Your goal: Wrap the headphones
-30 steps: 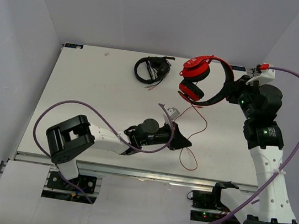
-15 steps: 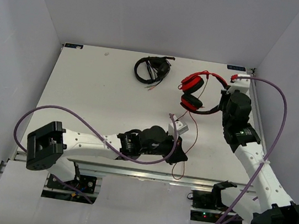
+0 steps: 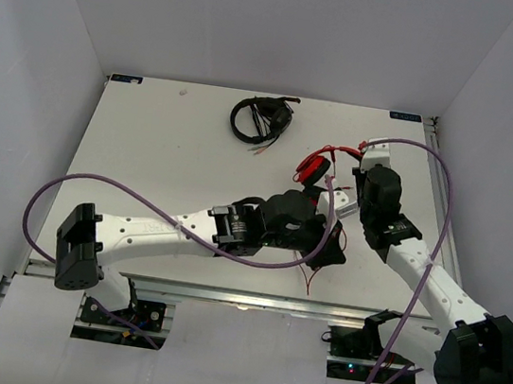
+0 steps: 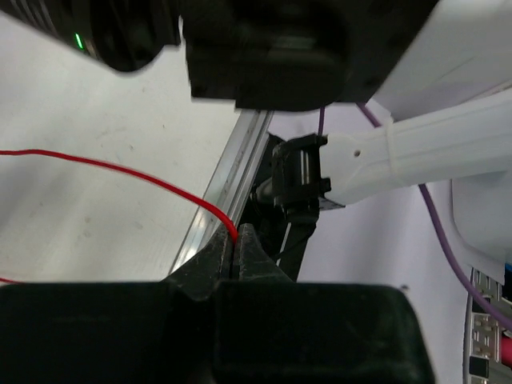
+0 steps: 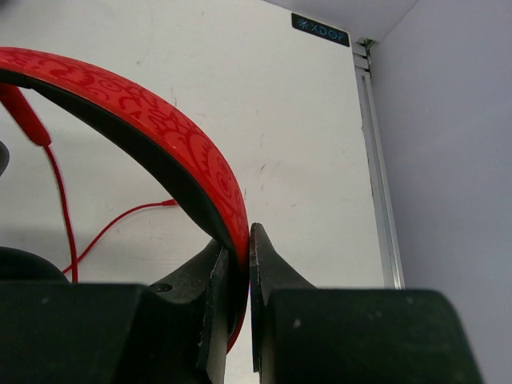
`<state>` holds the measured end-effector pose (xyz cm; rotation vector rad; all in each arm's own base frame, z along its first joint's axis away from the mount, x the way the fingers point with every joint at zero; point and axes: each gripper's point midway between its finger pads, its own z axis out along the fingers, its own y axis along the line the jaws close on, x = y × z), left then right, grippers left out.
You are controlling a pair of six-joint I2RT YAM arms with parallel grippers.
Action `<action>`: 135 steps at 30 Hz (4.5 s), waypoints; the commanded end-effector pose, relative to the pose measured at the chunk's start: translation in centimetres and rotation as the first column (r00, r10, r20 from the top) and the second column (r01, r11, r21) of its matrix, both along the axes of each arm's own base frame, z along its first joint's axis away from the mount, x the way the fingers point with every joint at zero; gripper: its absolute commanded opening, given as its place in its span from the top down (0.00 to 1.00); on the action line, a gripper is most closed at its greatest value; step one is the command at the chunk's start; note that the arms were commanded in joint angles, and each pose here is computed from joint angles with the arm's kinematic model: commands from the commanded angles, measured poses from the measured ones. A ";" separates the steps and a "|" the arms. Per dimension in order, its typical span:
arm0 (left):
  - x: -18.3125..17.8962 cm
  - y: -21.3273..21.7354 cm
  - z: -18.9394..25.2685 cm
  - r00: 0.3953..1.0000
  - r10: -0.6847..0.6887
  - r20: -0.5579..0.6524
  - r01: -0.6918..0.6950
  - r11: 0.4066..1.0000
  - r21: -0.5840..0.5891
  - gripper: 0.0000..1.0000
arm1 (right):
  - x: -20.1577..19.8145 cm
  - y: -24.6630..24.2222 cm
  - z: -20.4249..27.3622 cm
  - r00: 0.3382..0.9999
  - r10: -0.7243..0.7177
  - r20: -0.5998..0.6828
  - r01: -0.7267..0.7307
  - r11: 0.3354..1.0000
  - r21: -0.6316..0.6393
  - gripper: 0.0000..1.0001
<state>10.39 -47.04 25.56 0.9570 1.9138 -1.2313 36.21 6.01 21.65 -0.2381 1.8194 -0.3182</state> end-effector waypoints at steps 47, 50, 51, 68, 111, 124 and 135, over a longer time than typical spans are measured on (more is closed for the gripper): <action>16.1 16.2 2.8 0.909 0.295 0.294 -0.314 0.949 0.017 1.00 | -9.3 11.3 5.2 0.610 0.791 0.043 -0.757 0.566 0.326 0.92; 15.8 15.7 1.7 0.922 0.278 0.269 -0.289 0.957 0.004 0.98 | -9.2 11.2 5.6 0.605 0.794 0.052 -0.749 0.547 0.373 0.92; 15.8 15.4 1.7 0.924 0.279 0.262 -0.287 0.958 -0.011 0.92 | -9.2 11.2 5.7 0.603 0.796 0.055 -0.748 0.540 0.386 0.92; 14.7 14.2 -1.9 0.934 0.302 0.190 -0.256 0.938 -0.233 0.33 | -8.9 11.1 9.7 0.601 0.791 0.115 -0.709 0.462 0.533 0.92; 24.2 9.1 -18.7 0.805 0.574 0.148 -0.568 0.818 -0.088 0.06 | -8.0 10.2 12.2 0.709 0.701 0.081 -0.584 0.519 0.624 0.92; 29.9 10.7 -20.8 0.626 0.744 0.234 -0.777 0.621 0.105 0.11 | -8.5 10.4 13.0 0.697 0.710 0.100 -0.593 0.493 0.636 0.92; 30.4 9.7 -23.6 0.648 0.743 0.167 -0.759 0.616 0.210 0.49 | -8.8 10.3 13.5 0.700 0.706 0.106 -0.596 0.496 0.631 0.92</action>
